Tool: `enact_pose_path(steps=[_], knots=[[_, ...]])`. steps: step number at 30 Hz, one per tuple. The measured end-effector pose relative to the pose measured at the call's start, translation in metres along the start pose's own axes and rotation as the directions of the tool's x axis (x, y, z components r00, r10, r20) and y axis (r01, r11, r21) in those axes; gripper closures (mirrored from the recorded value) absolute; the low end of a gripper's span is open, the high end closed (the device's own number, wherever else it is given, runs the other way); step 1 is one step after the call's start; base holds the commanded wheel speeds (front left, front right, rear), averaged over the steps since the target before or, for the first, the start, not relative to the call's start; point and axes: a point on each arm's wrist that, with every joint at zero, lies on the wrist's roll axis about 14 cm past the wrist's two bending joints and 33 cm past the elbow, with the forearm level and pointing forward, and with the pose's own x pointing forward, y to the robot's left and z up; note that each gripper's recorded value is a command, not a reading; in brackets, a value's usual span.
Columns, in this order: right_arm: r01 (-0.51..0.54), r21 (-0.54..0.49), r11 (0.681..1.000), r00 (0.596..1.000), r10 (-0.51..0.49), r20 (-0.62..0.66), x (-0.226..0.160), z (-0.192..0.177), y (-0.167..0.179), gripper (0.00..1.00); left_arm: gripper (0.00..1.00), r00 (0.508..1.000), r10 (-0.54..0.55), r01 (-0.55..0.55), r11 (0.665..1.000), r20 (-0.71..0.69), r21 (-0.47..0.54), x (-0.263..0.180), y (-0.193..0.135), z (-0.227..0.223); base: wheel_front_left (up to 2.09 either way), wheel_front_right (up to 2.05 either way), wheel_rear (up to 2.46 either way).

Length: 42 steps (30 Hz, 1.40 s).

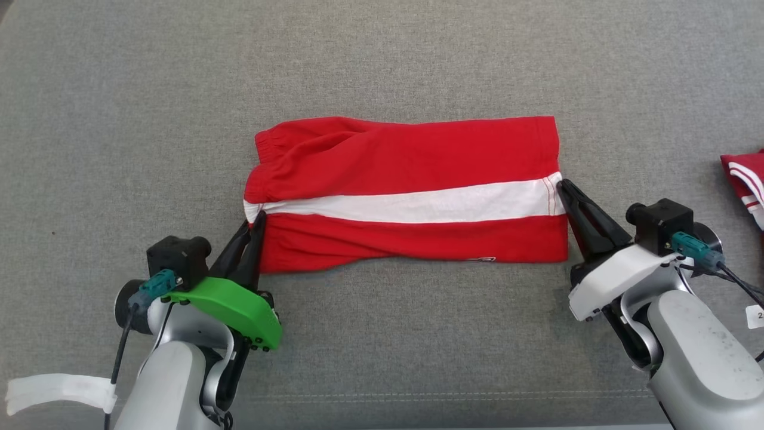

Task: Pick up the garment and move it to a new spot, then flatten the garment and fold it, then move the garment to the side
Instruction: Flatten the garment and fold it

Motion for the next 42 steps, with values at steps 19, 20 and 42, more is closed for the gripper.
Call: enact_pose_path(steps=[19, 20, 42], knots=[[0.067, -0.183, 0.981, 0.904, 0.018, 0.427, -0.015, 0.171, -0.016, 1.0, 1.0, 0.917, -0.127, 0.068, 0.984, 0.379, 0.167, -0.017, -0.032, 0.151, 0.0, 0.0, 0.0], [0.071, -0.199, 0.977, 0.886, 0.03, 0.463, -0.017, 0.188, -0.014, 1.0, 1.0, 0.906, -0.139, 0.066, 0.979, 0.4, 0.19, -0.019, -0.034, 0.163, 0.0, 0.0, 0.0], [0.105, -0.257, 0.961, 0.769, 0.085, 0.633, -0.041, 0.317, -0.006, 1.0, 1.0, 0.77, -0.292, 0.137, 0.944, 0.567, 0.299, -0.031, -0.088, 0.287, 0.0, 0.0, 0.0]])
